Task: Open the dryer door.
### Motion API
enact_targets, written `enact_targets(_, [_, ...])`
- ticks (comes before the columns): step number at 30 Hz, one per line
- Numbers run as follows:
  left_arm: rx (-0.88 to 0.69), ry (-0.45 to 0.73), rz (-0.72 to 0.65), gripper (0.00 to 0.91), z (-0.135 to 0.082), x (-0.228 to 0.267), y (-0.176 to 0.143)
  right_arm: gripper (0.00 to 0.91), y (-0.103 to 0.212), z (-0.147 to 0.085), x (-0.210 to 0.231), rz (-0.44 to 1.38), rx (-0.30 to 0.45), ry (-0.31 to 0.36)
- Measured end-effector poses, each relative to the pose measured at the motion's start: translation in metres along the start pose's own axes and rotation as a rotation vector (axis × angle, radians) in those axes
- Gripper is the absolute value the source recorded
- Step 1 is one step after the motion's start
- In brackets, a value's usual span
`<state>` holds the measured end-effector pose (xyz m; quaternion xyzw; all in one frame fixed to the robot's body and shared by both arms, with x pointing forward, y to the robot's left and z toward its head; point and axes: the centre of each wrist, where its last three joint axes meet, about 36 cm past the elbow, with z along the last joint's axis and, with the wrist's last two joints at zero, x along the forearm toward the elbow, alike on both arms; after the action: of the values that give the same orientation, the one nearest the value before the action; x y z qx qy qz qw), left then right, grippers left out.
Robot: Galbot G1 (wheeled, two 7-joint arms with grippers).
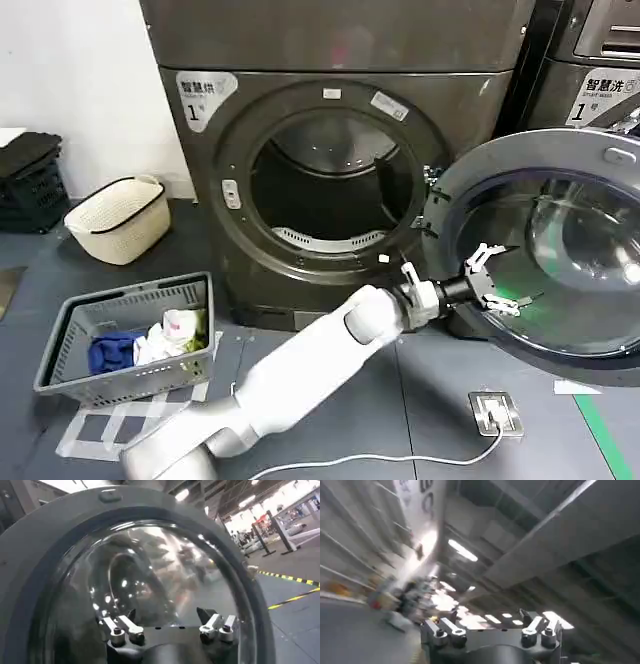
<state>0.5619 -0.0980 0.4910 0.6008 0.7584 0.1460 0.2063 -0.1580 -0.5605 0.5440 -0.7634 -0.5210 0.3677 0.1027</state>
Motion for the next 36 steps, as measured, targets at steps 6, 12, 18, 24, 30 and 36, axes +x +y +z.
enact_targets(6, [0.002, 0.061, -0.01, 0.907, 0.01, 0.003, 0.009, 0.907, -0.019, 0.01, -0.002, 0.077, 0.019, 0.018])
enact_targets(12, [0.018, 0.1, -0.018, 0.907, 0.009, 0.003, 0.012, 0.907, -0.022, 0.009, -0.003, 0.085, -0.009, 0.032])
enact_targets(18, [0.156, 0.102, -0.041, 0.907, -0.02, -0.003, -0.007, 0.907, -0.018, 0.014, -0.007, 0.057, -0.023, 0.038])
enact_targets(24, [0.285, 0.076, -0.08, 0.907, -0.069, 0.017, -0.031, 0.907, -0.008, 0.019, -0.013, 0.033, -0.04, 0.037])
enact_targets(30, [0.357, 0.206, -0.179, 0.907, -0.074, 0.115, -0.024, 0.907, 0.007, 0.02, -0.019, 0.001, -0.062, 0.037])
enact_targets(36, [0.401, 0.268, -0.249, 0.907, -0.094, 0.192, -0.023, 0.907, 0.023, 0.016, -0.023, -0.034, -0.084, 0.029])
